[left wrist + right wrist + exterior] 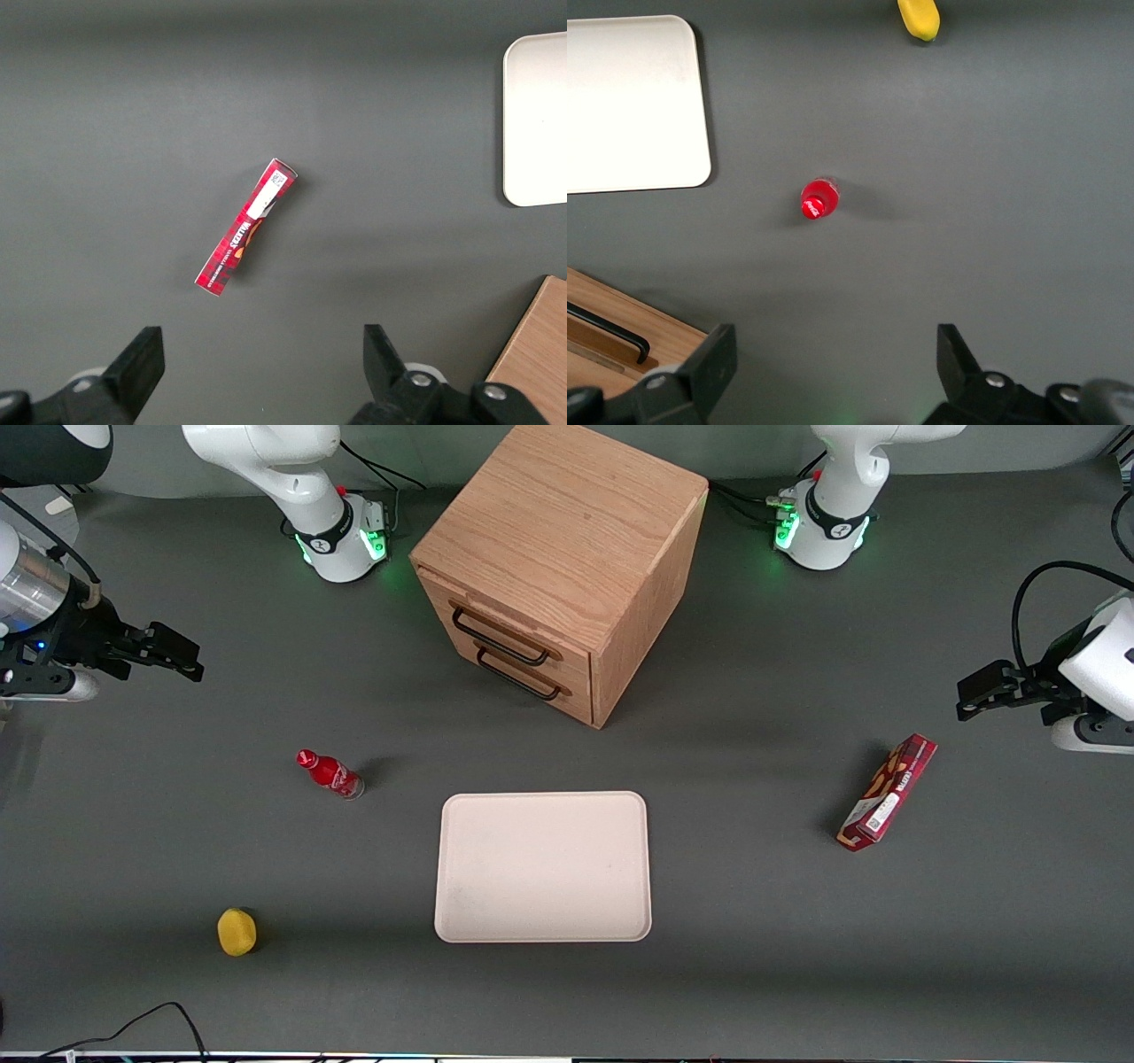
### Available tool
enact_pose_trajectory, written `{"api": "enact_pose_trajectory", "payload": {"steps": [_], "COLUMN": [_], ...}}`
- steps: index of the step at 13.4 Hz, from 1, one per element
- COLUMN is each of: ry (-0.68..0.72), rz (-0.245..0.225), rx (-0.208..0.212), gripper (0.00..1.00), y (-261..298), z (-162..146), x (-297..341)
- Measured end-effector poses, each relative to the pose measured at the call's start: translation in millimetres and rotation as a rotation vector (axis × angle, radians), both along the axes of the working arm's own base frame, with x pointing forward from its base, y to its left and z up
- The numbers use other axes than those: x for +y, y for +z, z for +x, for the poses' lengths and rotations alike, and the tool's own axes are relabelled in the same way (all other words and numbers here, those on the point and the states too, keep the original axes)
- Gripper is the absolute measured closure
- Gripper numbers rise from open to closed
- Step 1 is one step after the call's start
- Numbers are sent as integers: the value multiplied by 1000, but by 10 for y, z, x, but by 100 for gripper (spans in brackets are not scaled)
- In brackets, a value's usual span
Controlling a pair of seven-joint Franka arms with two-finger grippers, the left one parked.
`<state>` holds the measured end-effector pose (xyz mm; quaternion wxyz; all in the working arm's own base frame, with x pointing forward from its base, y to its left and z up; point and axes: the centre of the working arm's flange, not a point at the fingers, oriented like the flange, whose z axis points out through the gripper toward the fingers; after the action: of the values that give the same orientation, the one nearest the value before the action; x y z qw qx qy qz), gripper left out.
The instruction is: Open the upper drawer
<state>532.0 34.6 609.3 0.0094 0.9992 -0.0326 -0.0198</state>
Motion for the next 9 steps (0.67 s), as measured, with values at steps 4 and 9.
{"api": "enact_pose_trajectory", "payload": {"steps": [4,9], "ry": [5,19], "rz": [3,5], "rx": [-1,24], "gripper": [0,0], "y": [7,39], "z": [6,-33], "x": [1,19]}}
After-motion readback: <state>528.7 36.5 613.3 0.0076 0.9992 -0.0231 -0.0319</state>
